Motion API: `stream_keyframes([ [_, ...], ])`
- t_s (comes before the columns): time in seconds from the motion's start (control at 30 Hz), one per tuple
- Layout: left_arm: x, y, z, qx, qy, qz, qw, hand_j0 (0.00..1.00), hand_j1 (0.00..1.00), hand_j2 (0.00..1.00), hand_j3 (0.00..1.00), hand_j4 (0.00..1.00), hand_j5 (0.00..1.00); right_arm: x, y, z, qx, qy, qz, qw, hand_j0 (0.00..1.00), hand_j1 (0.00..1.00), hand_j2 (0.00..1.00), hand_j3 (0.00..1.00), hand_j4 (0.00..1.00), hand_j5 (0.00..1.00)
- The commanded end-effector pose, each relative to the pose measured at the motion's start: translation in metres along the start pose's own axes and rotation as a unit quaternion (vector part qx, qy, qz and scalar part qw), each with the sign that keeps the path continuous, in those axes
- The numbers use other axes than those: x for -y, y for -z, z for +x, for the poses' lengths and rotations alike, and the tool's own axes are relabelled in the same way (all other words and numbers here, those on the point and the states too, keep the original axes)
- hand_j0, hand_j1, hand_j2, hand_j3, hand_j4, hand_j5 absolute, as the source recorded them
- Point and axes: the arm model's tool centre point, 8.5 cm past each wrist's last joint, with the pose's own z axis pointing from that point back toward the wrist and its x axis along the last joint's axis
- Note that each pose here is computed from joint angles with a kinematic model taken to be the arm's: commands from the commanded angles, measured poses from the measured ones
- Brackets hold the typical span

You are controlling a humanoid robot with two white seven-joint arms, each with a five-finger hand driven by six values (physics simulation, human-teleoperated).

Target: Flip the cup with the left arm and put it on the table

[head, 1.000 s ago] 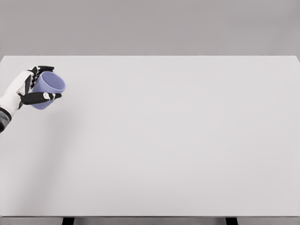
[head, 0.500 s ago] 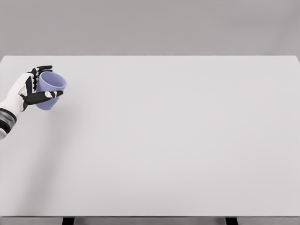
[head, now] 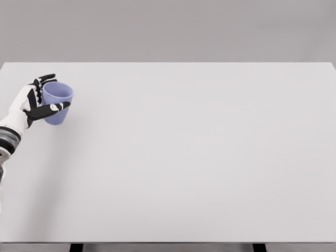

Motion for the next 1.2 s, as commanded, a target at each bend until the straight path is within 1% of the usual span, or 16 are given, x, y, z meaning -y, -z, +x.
stream_keyframes([
  [0.0,-0.002,-0.001,0.003,0.012,-0.004,0.005,0.9999,0.85,0.85,0.85,0.85,0.85,0.85,0.0,0.0,0.0,0.0,0.0,0.0,1.0,1.0,1.0,1.0,1.0,1.0,1.0],
  [0.07,-0.002,-0.003,0.003,0.019,-0.004,0.005,0.9998,0.85,0.85,0.85,0.85,0.85,0.85,0.0,0.0,0.0,0.0,0.0,0.0,1.0,1.0,1.0,1.0,1.0,1.0,1.0],
  [0.33,0.003,-0.004,0.001,0.023,-0.009,0.003,0.9997,0.85,0.85,0.85,0.85,0.85,0.85,0.0,0.0,0.0,0.0,0.0,0.0,1.0,1.0,1.0,1.0,1.0,1.0,1.0],
  [0.37,0.004,-0.005,0.0,0.022,-0.009,0.002,0.9997,0.86,0.86,0.86,0.86,0.86,0.86,0.0,0.0,0.0,0.0,0.0,0.0,1.0,1.0,1.0,1.0,1.0,1.0,1.0],
  [0.4,0.004,-0.005,0.0,0.022,-0.009,0.002,0.9997,0.93,0.93,0.93,0.93,0.93,0.93,0.0,0.0,0.0,0.0,0.0,0.0,1.0,1.0,1.0,1.0,1.0,1.0,1.0],
  [0.5,0.004,-0.006,-0.001,0.021,-0.009,0.001,0.9997,0.95,0.95,0.95,0.95,0.95,0.95,0.0,0.0,0.0,0.0,0.0,0.0,1.0,1.0,1.0,1.0,1.0,1.0,1.0],
  [0.53,0.004,-0.006,0.0,0.022,-0.009,0.002,0.9997,1.0,1.0,1.0,1.0,1.0,1.0,0.0,0.0,0.0,0.0,0.0,0.0,1.0,1.0,1.0,1.0,1.0,1.0,1.0],
  [0.97,0.001,-0.006,0.0,0.02,-0.004,0.003,0.9998,1.0,1.0,1.0,1.0,1.0,1.0,0.0,0.0,0.0,0.0,0.0,0.0,1.0,1.0,1.0,1.0,1.0,1.0,1.0],
  [1.17,-0.006,-0.007,-0.001,0.015,0.011,0.009,0.9998,1.0,1.0,1.0,1.0,1.0,1.0,0.0,0.0,0.0,0.0,0.0,0.0,1.0,1.0,1.0,1.0,1.0,1.0,1.0],
])
